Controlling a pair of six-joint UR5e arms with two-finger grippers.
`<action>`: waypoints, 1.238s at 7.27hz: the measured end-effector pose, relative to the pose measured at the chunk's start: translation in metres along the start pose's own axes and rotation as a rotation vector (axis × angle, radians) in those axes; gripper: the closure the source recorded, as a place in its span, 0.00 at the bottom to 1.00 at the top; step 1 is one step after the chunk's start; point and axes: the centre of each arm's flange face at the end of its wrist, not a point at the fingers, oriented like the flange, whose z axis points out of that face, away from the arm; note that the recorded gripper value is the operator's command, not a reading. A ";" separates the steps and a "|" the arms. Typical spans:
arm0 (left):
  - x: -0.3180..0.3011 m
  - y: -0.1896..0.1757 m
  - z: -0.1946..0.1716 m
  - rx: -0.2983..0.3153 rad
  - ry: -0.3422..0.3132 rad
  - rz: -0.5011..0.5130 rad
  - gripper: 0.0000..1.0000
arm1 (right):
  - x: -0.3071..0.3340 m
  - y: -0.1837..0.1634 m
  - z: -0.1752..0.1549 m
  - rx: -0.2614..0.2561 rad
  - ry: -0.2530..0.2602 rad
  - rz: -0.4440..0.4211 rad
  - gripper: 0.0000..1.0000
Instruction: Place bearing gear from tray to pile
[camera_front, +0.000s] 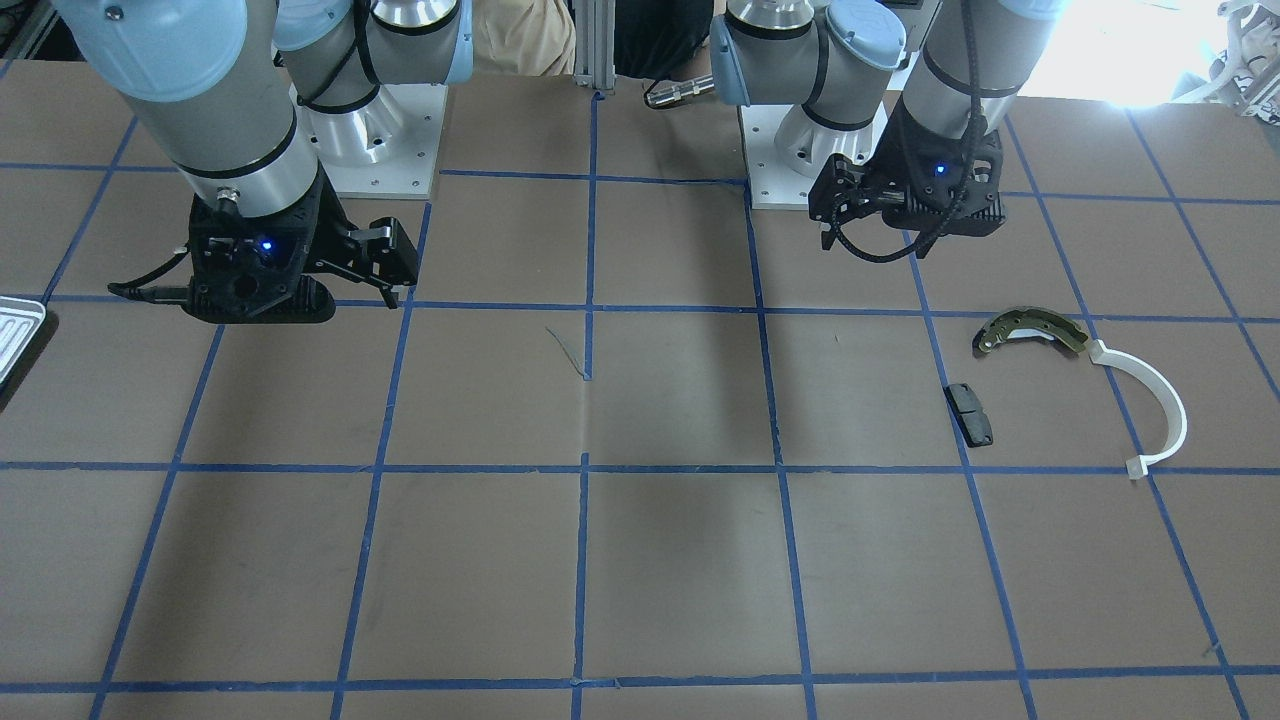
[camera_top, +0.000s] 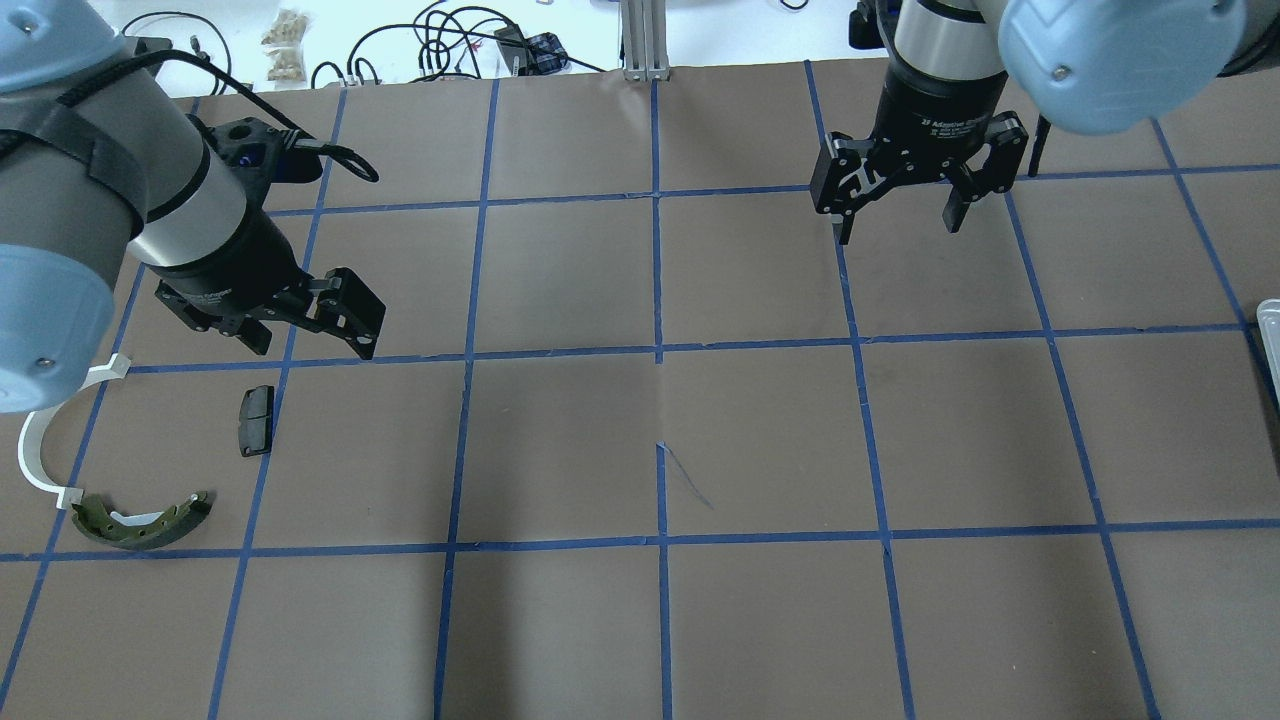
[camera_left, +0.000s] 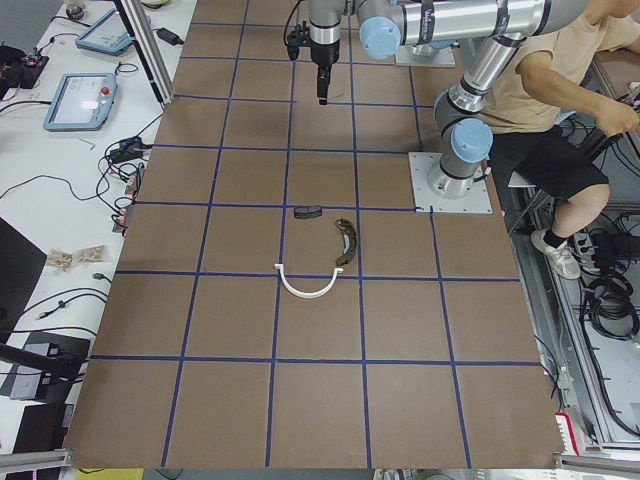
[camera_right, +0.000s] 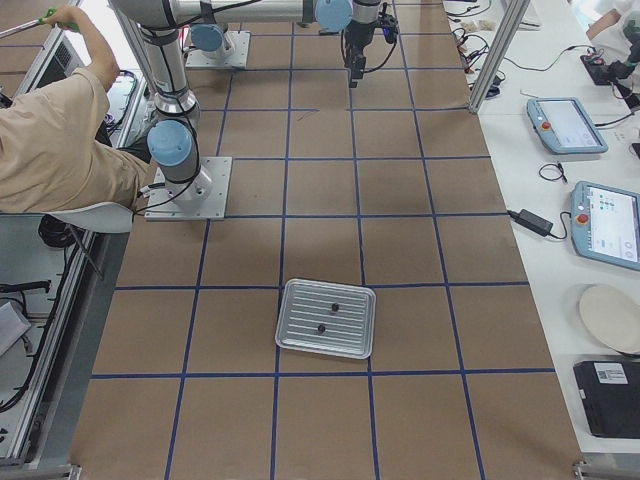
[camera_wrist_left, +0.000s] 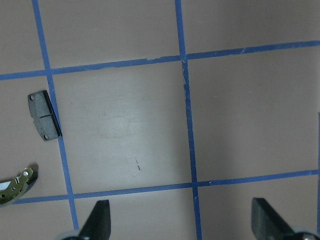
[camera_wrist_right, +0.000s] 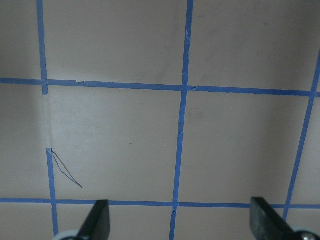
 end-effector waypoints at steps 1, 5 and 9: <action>0.000 0.001 0.001 0.000 -0.001 0.001 0.00 | 0.003 0.000 0.002 -0.003 0.001 0.011 0.00; 0.001 0.001 0.000 0.004 0.001 0.001 0.00 | 0.127 -0.027 0.027 -0.048 -0.009 -0.044 0.00; 0.001 0.002 -0.001 0.006 -0.002 0.001 0.00 | 0.393 -0.031 0.107 -0.036 0.089 -0.186 0.00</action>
